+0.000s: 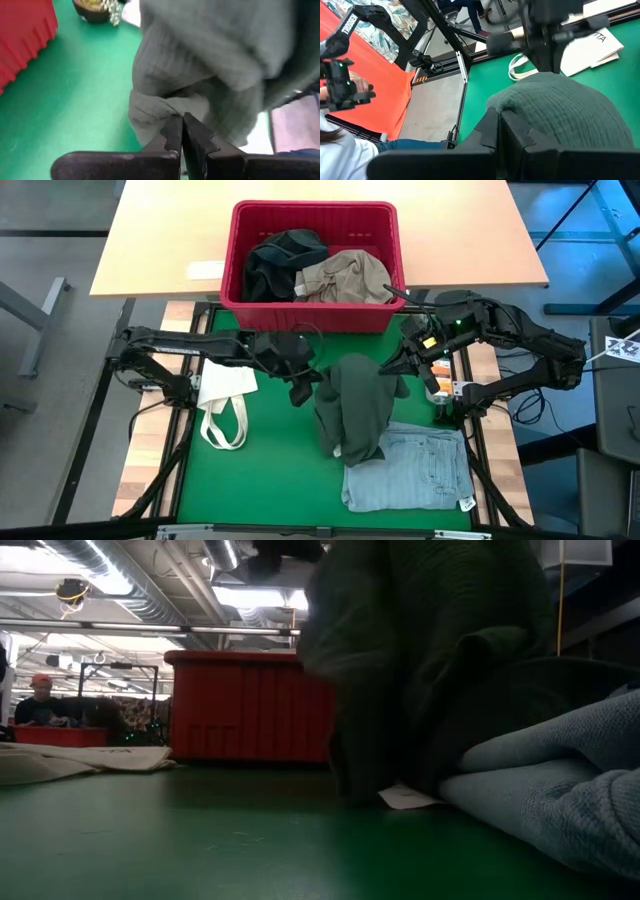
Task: Fold Laundry from Bin
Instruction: Remove the green shirt from the red bin
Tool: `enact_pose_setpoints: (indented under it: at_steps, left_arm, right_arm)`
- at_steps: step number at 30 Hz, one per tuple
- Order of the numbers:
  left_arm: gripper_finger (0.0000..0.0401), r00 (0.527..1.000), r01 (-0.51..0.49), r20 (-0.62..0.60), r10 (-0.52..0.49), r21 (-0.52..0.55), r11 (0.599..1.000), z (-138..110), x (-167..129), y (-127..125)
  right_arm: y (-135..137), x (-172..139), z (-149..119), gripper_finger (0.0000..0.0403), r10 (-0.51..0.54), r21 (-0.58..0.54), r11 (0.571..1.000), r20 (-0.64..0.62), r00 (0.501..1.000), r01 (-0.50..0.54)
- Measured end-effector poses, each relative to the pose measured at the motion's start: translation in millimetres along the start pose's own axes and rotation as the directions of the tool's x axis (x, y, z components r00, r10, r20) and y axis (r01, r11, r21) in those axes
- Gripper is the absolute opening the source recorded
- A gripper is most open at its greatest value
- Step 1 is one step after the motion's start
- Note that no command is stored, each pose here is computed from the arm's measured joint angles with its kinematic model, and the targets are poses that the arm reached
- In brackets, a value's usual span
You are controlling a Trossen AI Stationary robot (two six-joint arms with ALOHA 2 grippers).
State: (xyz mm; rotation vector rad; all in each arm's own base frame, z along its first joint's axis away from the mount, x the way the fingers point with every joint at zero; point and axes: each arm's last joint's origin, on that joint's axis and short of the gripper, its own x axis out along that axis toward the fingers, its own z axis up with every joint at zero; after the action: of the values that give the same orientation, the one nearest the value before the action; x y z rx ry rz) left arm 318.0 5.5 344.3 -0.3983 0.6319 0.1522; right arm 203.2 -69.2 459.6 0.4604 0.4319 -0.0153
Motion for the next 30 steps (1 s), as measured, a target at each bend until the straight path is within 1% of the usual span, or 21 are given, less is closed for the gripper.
enact_pose_setpoints:
  at_steps: [4,6,12,17,20,23,28,30]
  left_arm:
    - [0.0001,1.000,0.009,0.021,-0.009,0.013,1.000,5,-31,-2]
    - [0.0001,0.998,0.023,0.058,-0.025,0.035,0.999,8,-48,-3]
    - [0.0000,0.990,0.043,0.129,-0.053,0.076,0.996,6,-95,-1]
    - [0.0000,0.977,0.067,0.198,-0.082,0.085,0.994,5,-122,-1]
    - [0.0000,0.975,0.068,0.204,-0.085,0.086,0.994,4,-130,0]
    - [0.0000,0.981,0.060,0.181,-0.075,0.084,0.995,-1,-136,2]
    - [0.0000,0.993,0.041,0.107,-0.050,0.085,0.995,-11,-141,4]
    - [0.0000,0.997,0.050,0.059,-0.055,0.094,0.994,-15,-140,3]
  right_arm:
    - [0,0,0,0.0010,-0.001,0.001,1.000,0.002,1.000,0.001]
    - [0,0,0,0.0010,-0.001,0.001,1.000,0.002,1.000,0.001]
    - [-1,0,0,0.0010,-0.001,0.001,1.000,0.002,1.000,0.001]
    - [-3,6,1,0.0010,-0.012,0.004,1.000,-0.005,1.000,0.012]
    - [-6,12,2,0.0014,-0.016,0.009,1.000,-0.015,1.000,0.016]
    - [-9,19,3,0.0041,-0.019,0.013,1.000,-0.023,1.000,0.020]
    - [-13,30,7,0.0122,-0.018,0.010,1.000,-0.016,1.000,0.018]
    - [-15,34,8,0.0152,-0.017,0.008,1.000,-0.013,1.000,0.017]
